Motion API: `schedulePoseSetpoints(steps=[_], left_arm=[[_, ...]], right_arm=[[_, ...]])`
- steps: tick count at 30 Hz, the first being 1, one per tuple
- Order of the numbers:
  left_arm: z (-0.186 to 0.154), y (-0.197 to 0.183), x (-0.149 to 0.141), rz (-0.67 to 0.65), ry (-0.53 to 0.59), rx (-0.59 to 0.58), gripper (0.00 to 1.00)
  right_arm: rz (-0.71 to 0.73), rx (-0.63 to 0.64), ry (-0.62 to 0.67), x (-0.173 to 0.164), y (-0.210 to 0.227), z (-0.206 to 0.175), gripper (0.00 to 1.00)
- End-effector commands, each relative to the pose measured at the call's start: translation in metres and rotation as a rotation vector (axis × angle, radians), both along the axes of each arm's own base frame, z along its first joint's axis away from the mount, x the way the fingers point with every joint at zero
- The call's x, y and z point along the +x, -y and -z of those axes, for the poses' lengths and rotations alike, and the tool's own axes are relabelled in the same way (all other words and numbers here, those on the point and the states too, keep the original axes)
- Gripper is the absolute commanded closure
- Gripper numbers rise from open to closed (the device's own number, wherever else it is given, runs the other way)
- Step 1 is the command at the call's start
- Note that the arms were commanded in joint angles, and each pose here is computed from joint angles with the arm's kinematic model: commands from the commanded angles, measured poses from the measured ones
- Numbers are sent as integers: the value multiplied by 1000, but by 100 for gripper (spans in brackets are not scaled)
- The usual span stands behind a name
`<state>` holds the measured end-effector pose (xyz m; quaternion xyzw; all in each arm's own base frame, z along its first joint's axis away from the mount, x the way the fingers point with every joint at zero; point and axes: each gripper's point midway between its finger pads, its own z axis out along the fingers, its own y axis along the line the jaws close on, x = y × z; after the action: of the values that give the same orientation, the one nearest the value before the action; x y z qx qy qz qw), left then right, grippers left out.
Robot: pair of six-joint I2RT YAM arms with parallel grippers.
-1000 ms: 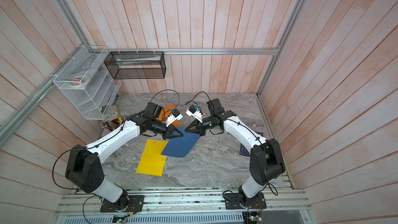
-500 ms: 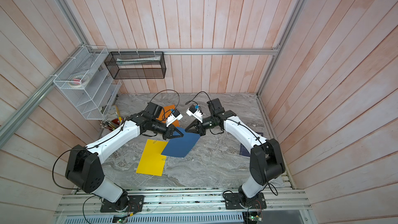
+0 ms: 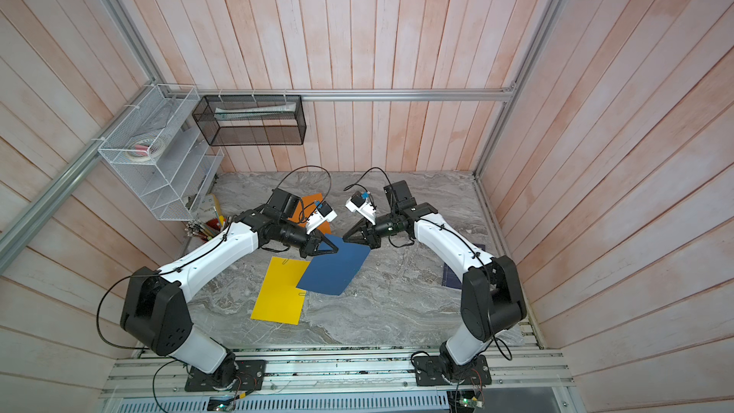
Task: Unclip the paperclips from the documents
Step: Remove the paper clip from the document.
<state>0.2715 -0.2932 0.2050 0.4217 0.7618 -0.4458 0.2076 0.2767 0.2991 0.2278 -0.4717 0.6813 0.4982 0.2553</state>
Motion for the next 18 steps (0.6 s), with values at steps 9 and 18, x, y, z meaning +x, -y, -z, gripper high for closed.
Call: schedulePoseSetpoints(steps=[9,18], left_arm=[[0,-1,-4,10,4,11,100],[2,-1,-4,9,5,18,100]], right_arm=[[1,27,19,1,2,-13,92],[21,52,24,5,9,-21,92]])
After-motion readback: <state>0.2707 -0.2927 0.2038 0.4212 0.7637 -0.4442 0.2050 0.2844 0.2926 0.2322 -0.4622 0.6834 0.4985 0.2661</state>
